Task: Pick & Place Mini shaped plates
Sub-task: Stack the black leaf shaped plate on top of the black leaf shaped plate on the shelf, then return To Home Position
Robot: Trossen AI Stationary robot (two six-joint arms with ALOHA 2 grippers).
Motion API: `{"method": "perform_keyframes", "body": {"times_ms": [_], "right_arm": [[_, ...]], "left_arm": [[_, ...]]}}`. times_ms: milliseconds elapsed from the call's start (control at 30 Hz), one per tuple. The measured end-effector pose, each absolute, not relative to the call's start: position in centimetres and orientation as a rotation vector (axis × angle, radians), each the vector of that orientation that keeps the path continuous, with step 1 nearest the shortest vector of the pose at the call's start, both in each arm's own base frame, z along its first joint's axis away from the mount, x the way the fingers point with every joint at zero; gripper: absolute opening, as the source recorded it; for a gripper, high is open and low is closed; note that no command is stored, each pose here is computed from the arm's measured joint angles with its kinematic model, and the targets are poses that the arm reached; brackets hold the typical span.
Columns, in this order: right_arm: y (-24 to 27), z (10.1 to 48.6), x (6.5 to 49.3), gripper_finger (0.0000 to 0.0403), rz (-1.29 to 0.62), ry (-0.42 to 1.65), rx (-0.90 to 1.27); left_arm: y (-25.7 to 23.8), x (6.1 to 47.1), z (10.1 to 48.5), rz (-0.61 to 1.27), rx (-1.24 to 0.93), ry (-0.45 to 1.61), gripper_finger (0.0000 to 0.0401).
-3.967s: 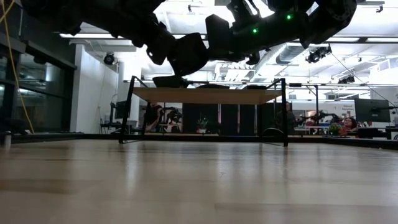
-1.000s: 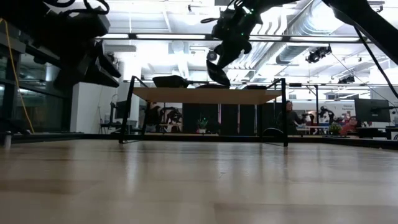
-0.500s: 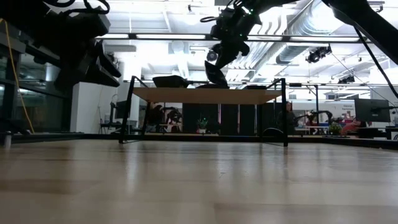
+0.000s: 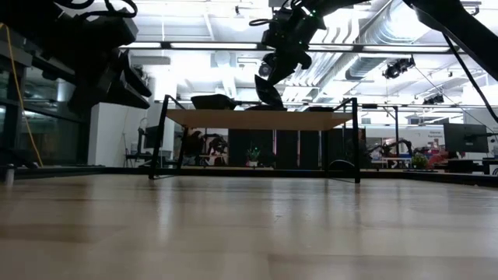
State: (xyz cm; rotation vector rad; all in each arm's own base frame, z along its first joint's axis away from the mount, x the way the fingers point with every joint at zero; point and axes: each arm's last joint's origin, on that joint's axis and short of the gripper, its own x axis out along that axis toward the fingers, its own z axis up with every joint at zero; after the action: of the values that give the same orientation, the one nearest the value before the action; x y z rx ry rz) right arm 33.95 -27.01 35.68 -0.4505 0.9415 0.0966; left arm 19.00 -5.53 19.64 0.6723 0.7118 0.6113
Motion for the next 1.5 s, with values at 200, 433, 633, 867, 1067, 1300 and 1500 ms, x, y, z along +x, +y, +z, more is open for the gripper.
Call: {"method": "perform_keyframes", "body": {"times_ms": [200, 433, 633, 867, 1067, 1300, 1500], "right_arm": [[-27.0, 35.7, 33.9, 0.0001, 0.093, 0.942, -0.444], [-26.9, 35.6, 33.9, 0.0001, 0.094, 0.951, -0.427], [-26.9, 35.5, 33.7, 0.0001, 0.078, 0.983, -0.428], [-26.9, 35.5, 33.7, 0.0002, 0.076, 0.986, -0.422], [-26.9, 35.5, 33.7, 0.0045, 0.062, 0.991, -0.406], [-26.9, 35.5, 33.7, 0.0087, 0.040, 0.990, -0.368], [-26.2, 35.6, 33.7, 0.0091, 0.001, 1.009, -0.234]], "left_arm": [[-5.5, 19.0, 19.6, 0.611, 0.672, 0.712, 0.0150], [-5.5, 19.0, 19.6, 0.605, 0.669, 0.714, 0.0150], [-5.6, 19.0, 19.6, 0.604, 0.669, 0.714, 0.0150], [-5.6, 19.0, 19.6, 0.580, 0.658, 0.720, 0.0150], [-5.6, 19.0, 19.5, 0.567, 0.653, 0.725, 0.0150], [-5.6, 18.8, 19.5, 0.548, 0.654, 0.741, 0.0150], [-5.2, 17.9, 20.2, 0.541, 0.661, 0.752, 0.0150]]}}
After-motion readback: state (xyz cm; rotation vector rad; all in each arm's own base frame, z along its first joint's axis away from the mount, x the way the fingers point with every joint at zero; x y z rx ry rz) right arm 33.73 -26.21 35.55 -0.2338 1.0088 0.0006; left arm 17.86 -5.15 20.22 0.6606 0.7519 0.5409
